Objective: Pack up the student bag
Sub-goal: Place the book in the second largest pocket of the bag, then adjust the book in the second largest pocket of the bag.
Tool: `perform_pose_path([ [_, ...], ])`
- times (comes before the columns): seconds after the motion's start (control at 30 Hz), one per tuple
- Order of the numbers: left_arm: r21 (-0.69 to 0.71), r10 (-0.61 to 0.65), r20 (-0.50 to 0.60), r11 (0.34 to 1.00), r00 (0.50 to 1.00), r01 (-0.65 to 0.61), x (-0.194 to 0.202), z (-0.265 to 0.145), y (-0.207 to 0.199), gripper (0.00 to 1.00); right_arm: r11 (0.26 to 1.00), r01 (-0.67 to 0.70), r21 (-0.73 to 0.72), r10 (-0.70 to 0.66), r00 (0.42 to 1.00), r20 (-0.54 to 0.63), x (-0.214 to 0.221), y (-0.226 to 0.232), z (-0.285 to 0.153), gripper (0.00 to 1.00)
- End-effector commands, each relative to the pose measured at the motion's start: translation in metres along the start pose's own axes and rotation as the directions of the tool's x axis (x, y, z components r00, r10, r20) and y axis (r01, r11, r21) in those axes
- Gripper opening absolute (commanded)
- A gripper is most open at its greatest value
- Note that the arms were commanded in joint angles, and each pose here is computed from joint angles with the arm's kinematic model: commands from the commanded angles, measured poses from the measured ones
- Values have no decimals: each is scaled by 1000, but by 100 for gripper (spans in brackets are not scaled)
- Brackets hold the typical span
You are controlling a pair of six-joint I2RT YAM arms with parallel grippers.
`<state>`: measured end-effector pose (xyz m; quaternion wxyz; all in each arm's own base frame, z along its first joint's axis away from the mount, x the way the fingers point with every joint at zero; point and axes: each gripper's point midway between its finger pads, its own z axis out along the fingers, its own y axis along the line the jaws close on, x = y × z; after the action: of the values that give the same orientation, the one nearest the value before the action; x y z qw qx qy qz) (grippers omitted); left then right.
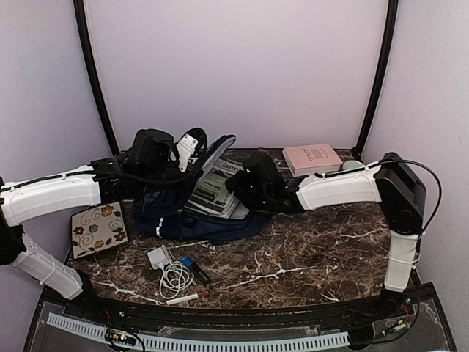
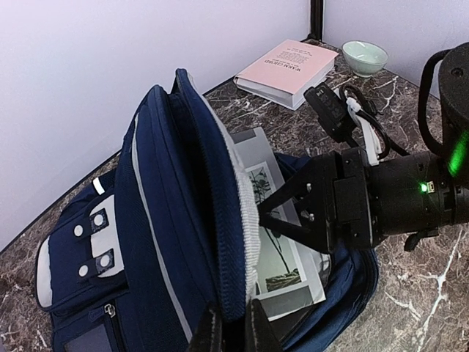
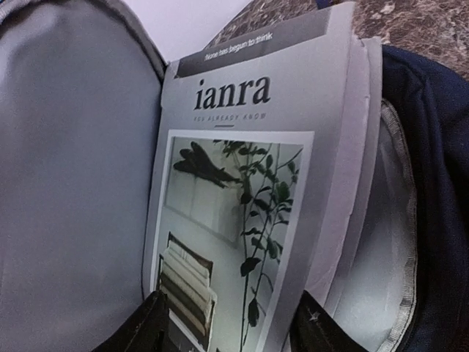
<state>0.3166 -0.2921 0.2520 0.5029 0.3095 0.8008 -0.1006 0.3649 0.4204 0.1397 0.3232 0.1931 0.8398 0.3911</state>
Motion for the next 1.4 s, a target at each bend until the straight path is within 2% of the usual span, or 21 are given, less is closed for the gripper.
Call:
perform_pose_path([
  [0.0,-12,-13,113,1000,994,15,-31,-18,7,0,991,134,-20,-135,989,-65,6,10,-20,59],
  [0.1,-12,-13,115,1000,993,14,-31,-18,7,0,945,317,76,-308,945,-110,-5,-13,-42,69],
  [0.13,-13,-12,114,1000,993,14,-31,-18,7,0,916,380,127,-364,922,-134,-11,-23,-51,76],
  [0.17,-15,-11,112,1000,994,13,-30,-18,7,0,877,446,179,-421,893,-157,-20,-33,-58,93],
  [0.2,-15,-10,112,1000,994,12,-30,-18,7,0,832,501,239,-466,864,-189,-31,-43,-65,99],
  [0.27,-11,-12,113,1000,994,14,-31,-17,7,0,738,597,315,-530,801,-277,-56,-59,-76,100],
  [0.3,-8,-14,111,1000,994,15,-30,-17,6,0,716,635,291,-552,770,-320,-64,-60,-75,100],
  [0.37,-6,-15,112,1000,994,16,-30,-17,6,0,709,683,179,-580,708,-402,-71,-56,-66,100],
  [0.43,-13,-14,111,1000,994,15,-30,-17,7,0,718,692,72,-602,670,-435,-85,-54,-48,99],
  [0.53,-21,-11,109,1000,994,13,-29,-17,8,0,741,664,-95,-630,640,-441,-100,-35,-18,96],
  [0.63,-22,-5,109,1000,994,8,-29,-17,8,0,730,650,-211,-663,598,-451,-108,-18,11,94],
  [0.67,-23,-2,108,1000,994,5,-29,-16,8,0,724,649,-233,-669,578,-467,-103,-23,25,93],
  [0.77,-26,5,100,1000,995,-3,-26,-14,8,0,741,586,-327,-664,568,-486,-84,-25,46,91],
  [0.9,-19,7,91,1000,996,-5,-24,-11,6,0,758,476,-447,-652,571,-498,-59,-24,55,80],
  [1.03,-18,8,91,1000,996,-6,-24,-11,6,0,783,418,-460,-619,596,-511,-50,-27,49,52],
  [1.1,-21,8,94,1000,996,-6,-25,-12,7,0,794,381,-473,-600,616,-511,-45,-26,38,43],
  [1.2,-21,6,100,1000,995,-4,-27,-14,7,0,817,333,-471,-559,656,-507,-37,-33,19,35],
  [1.3,-16,2,104,1000,995,0,-28,-15,7,0,820,298,-488,-537,695,-478,-33,-25,-10,33],
  [1.37,-16,0,105,1000,994,2,-28,-16,7,0,819,290,-495,-535,698,-476,-25,-21,-26,33],
])
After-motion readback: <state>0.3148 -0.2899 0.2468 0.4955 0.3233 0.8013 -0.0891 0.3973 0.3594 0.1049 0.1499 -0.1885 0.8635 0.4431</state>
